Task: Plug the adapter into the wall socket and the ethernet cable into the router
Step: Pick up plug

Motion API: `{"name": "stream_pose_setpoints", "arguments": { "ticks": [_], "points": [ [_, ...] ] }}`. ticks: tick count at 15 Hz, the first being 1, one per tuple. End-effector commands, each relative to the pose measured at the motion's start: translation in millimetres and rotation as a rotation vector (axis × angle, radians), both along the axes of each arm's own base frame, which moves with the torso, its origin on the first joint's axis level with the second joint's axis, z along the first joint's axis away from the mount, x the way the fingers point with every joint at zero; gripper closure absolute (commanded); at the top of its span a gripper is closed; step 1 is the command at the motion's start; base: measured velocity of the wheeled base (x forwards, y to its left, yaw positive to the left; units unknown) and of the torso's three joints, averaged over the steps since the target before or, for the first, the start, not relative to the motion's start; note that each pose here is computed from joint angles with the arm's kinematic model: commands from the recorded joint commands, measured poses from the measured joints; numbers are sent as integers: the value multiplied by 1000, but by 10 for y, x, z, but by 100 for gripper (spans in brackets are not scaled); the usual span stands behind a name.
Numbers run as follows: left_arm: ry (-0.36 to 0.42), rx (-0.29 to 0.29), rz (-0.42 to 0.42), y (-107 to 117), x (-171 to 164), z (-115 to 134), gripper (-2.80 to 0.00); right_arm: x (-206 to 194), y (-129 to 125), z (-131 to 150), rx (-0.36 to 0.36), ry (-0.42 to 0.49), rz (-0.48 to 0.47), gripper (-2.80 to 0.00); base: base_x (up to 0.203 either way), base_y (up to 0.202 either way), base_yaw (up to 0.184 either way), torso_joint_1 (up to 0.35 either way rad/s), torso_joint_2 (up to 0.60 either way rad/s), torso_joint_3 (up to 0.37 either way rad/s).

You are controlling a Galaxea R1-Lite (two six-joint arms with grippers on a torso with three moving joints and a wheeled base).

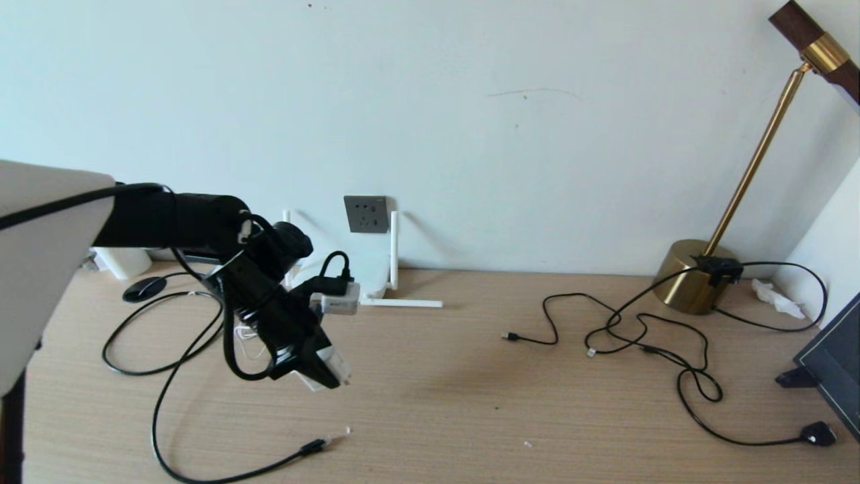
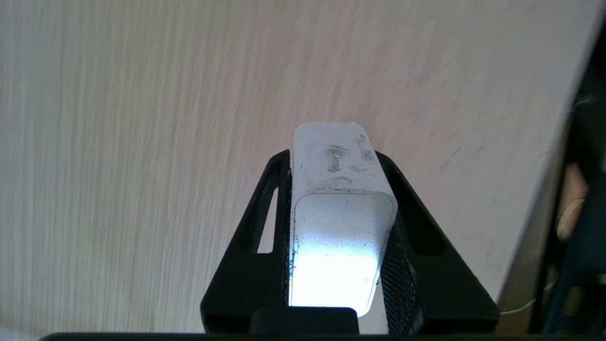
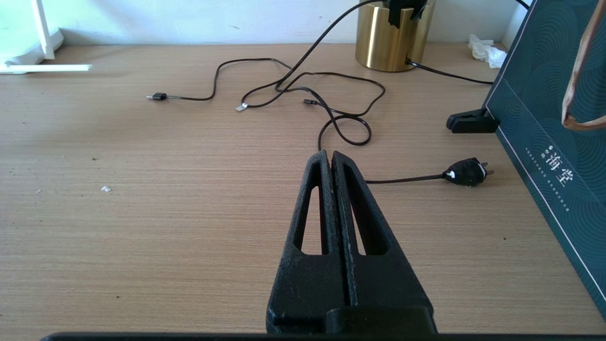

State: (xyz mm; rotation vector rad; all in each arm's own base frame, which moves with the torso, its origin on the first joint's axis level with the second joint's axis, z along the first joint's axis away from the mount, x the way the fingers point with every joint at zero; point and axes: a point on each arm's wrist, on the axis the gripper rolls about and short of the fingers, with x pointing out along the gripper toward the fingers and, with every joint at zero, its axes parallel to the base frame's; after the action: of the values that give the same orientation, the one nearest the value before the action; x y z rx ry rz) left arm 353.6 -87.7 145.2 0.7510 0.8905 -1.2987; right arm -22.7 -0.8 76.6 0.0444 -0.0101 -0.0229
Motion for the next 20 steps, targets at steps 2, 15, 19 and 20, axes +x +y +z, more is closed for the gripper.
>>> {"name": "stream_pose_setpoints", "arguments": {
  "ticks": [2,15,19,20],
  "points": [
    [-100,19,91,337,-42,-129,0,1,0,0,0,0,0,0,0,0,0,0,0,0],
    [-101,44,214,824,69,-549,0,0,0,0,0,0,0,0,0,0,0,0,0,0],
    [-101,66,212,833,93,-604,0,0,0,0,0,0,0,0,0,0,0,0,0,0],
    [-101,67,210,828,95,-609,0,0,0,0,0,0,0,0,0,0,0,0,0,0]
  ]
}}
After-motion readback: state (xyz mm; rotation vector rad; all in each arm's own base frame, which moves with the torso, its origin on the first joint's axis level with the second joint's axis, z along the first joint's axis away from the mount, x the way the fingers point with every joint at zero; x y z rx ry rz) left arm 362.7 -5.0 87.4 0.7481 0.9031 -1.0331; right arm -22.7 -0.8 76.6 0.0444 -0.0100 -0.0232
